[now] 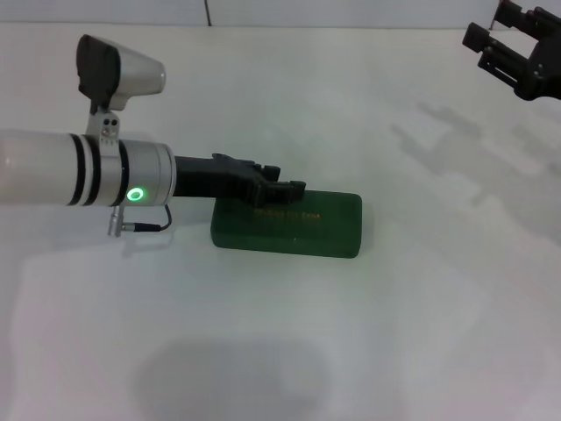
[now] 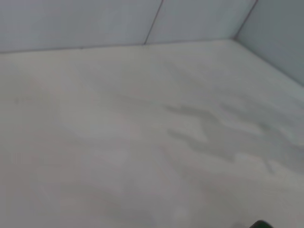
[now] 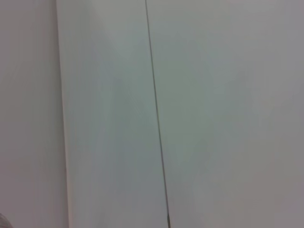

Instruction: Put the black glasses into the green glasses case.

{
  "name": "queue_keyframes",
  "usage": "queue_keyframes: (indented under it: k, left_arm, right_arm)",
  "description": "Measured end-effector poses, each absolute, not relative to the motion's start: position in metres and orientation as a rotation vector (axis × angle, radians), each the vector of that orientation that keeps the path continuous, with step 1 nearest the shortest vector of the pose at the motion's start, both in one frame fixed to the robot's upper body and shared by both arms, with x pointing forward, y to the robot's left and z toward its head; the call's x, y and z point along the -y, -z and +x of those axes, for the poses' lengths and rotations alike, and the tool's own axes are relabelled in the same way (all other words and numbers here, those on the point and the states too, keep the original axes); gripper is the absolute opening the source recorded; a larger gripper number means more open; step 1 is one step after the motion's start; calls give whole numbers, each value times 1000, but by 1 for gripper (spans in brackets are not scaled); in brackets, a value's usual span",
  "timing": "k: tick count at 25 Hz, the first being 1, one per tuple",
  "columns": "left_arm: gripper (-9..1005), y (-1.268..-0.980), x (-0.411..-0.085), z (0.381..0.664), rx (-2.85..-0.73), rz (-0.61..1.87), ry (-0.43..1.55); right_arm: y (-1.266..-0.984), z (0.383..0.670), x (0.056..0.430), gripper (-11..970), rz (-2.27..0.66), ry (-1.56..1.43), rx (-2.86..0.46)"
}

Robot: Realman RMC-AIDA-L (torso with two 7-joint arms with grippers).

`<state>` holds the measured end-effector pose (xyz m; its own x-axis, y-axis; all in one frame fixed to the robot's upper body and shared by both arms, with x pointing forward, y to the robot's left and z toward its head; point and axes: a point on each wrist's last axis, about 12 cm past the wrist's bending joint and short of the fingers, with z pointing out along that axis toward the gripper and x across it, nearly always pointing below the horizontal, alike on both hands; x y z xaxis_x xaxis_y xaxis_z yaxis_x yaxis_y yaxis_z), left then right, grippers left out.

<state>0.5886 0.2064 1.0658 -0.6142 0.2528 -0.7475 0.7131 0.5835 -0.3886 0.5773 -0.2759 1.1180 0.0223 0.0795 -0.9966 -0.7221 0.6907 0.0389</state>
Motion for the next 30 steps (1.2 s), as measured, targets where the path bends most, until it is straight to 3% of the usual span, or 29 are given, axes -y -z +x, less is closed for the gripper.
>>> queue_keyframes:
  k: [6,9,13,15,23,30]
  left_arm:
    - [572,-1076,-210,576,-1991,808,1039]
    - [573,-1095,-217,551,-1652,923,1181]
    - [574,-1111,-238,516,-1359,989,1276]
    - [575,-1112,-248,504,-1302,985,1291]
    - [749,-1099,-266,465,-1156,1040,1220]
    - [878,-1096,-270,459,-1163,1031,1216]
  right_arm:
    - [-1117,573,268,584,-672,-697,-1409]
    - [-1119,564,255,584,-837,-773,-1376]
    - [-1130,554,247,584,-980,-922,-1321]
    - [-1134,550,245,584,-1048,-992,-1298]
    - [-1124,533,229,813,-1200,-1052,-1241]
    - [-1121,533,225,814,-1214,-1053,-1241]
